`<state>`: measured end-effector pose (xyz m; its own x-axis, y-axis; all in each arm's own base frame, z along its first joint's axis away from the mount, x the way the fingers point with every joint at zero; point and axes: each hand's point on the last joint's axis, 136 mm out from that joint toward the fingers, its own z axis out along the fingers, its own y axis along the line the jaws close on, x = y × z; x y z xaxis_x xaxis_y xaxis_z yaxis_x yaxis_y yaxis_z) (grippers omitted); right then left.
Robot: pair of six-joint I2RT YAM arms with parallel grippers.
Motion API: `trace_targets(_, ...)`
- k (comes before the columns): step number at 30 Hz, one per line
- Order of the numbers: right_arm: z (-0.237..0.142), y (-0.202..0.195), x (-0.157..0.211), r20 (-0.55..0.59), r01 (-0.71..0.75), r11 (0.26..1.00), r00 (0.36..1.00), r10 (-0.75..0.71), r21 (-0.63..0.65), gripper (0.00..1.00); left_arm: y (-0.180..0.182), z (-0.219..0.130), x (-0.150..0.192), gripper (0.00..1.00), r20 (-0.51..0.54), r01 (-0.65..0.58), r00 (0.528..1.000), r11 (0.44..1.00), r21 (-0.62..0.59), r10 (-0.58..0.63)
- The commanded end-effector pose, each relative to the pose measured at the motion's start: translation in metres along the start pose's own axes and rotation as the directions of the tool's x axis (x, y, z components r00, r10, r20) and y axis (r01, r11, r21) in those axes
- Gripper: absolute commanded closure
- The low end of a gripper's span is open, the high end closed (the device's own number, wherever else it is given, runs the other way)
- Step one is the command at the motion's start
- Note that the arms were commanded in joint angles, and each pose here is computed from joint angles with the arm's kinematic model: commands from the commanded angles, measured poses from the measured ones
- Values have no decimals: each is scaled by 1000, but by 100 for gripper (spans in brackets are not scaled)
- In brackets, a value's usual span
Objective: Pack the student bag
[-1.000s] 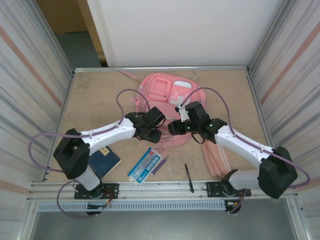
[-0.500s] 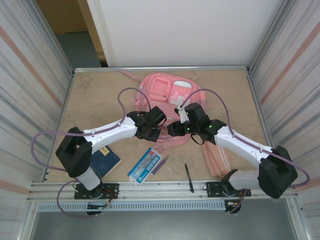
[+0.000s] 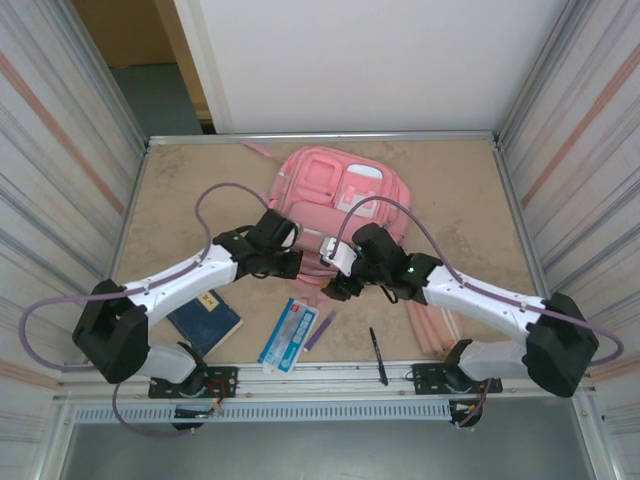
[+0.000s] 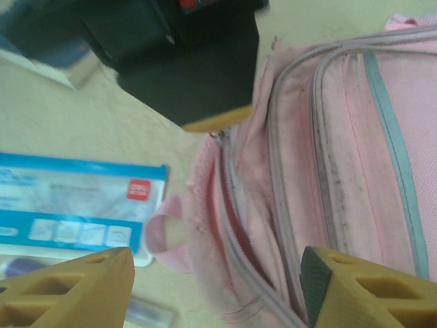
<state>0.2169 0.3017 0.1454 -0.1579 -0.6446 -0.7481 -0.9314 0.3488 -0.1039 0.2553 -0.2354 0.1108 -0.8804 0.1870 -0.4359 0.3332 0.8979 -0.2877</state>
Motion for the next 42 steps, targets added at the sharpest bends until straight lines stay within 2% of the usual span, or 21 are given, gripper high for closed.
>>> trace_targets(1, 19, -10, -9, -17, 149, 989, 989, -149, 13, 36, -14, -12, -16, 100, 68, 66, 995, 988, 140, -76)
trace_targets(5, 46, -3, -11, -25, 192, 981, 981, -193, -40, 37, -12, -16, -14, 100, 75, 100, 991, 984, 151, -112)
trace_targets(10, 73, -11, -12, -31, 189, 981, 981, -190, -33, 41, -13, -14, -9, 100, 55, 139, 987, 975, 172, -150)
trace_targets(14, 80, -17, -9, -34, 146, 988, 988, -148, -39, 61, -12, -13, -7, 100, 48, 152, 985, 971, 185, -164)
trace_targets(16, 74, -16, -10, -7, 104, 992, 994, -105, -76, 79, -5, -15, -7, 100, 43, 184, 980, 966, 182, -194)
trace_targets(18, 70, -16, -10, 18, 104, 992, 995, -103, -77, 92, 3, -19, -11, 100, 59, 220, 970, 956, 195, -235)
trace_targets(20, 64, -15, -9, 42, 125, 990, 992, -123, -66, 100, 11, -23, -16, 100, 82, 238, 962, 946, 218, -261)
trace_targets(27, 40, -10, -23, 116, 246, 969, 964, -240, -38, 100, 64, -22, -26, 100, 149, 345, 916, 921, 180, -372)
trace_targets(32, 28, -7, -23, 64, 347, 938, 936, -346, -10, 100, 95, -15, -33, 100, 153, 411, 889, 900, 149, -431)
trace_targets(37, 13, -15, -24, 39, 408, 912, 911, -410, 52, 100, 95, -12, -38, 100, 149, 419, 884, 892, 168, -443)
trace_targets(42, 15, -33, -9, -58, 463, 881, 886, -460, 92, 100, 92, -20, -31, 100, 162, 420, 879, 889, 182, -448)
